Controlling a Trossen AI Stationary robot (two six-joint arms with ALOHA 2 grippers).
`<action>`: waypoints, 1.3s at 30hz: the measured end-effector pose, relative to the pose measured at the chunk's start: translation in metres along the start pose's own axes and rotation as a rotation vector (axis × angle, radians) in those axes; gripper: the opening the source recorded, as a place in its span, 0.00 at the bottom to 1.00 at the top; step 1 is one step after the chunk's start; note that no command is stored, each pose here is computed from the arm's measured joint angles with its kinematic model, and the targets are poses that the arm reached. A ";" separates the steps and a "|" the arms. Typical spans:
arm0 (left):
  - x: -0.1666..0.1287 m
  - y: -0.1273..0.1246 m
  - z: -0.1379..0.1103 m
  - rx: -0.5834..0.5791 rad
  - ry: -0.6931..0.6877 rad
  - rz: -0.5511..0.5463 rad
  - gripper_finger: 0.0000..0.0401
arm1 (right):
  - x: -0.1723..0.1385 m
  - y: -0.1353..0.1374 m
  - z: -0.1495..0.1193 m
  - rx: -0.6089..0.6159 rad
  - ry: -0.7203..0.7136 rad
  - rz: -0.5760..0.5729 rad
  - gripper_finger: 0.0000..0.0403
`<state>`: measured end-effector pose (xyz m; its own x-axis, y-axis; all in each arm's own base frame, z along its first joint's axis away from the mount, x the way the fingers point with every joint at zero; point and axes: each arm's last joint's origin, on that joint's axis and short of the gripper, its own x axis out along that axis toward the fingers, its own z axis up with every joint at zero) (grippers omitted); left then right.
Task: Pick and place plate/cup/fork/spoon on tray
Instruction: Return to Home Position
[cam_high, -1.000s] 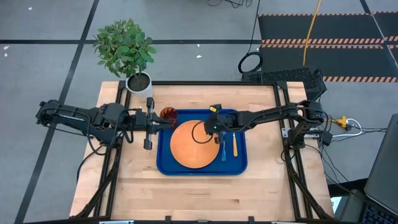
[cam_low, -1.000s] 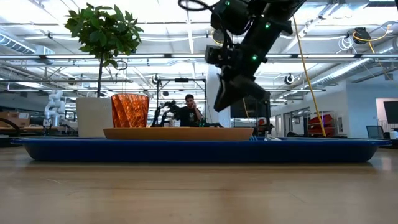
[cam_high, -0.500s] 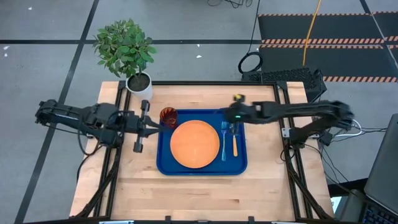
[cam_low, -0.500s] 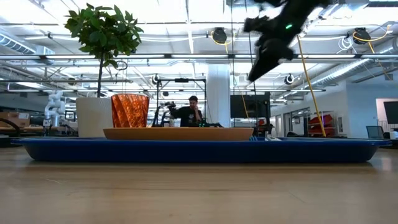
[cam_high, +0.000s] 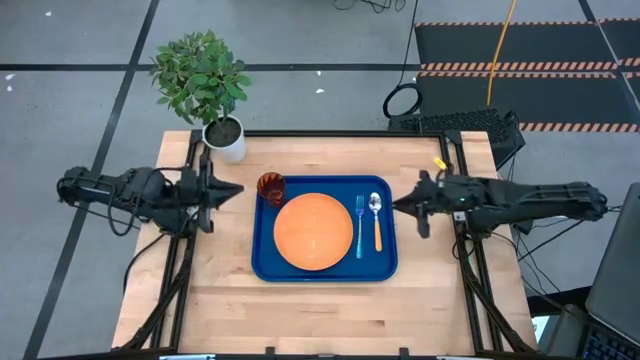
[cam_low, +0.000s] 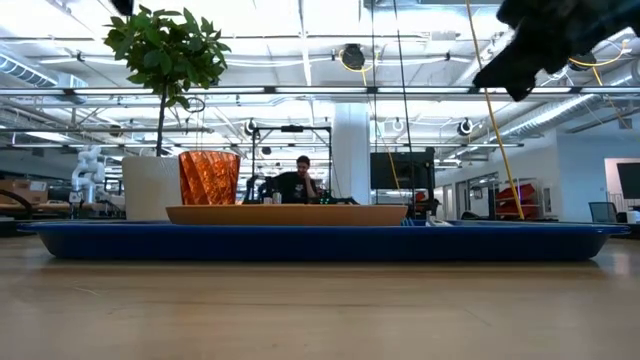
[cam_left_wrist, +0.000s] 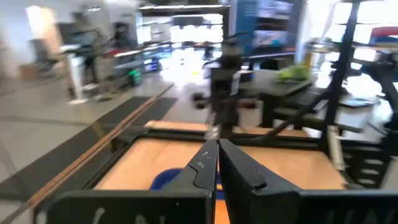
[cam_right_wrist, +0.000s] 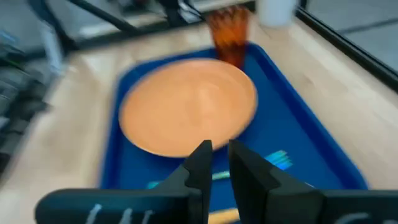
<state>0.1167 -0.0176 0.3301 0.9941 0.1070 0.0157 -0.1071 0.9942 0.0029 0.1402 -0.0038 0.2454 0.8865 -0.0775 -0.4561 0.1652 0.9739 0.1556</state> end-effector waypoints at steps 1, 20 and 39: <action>-0.002 0.001 -0.004 -0.014 0.011 0.024 0.05 | -0.004 0.001 -0.002 0.009 -0.022 0.024 0.11; 0.009 -0.005 -0.079 -0.126 0.081 0.043 0.05 | 0.005 0.002 -0.067 0.069 -0.163 0.183 0.11; 0.004 -0.017 -0.090 0.052 -0.035 -0.025 0.05 | 0.010 0.001 -0.074 -0.108 -0.268 0.143 0.11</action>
<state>0.1242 -0.0341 0.2398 0.9955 0.0808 0.0505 -0.0836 0.9950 0.0554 0.1170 0.0119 0.1761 0.9820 0.0224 -0.1874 -0.0034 0.9948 0.1014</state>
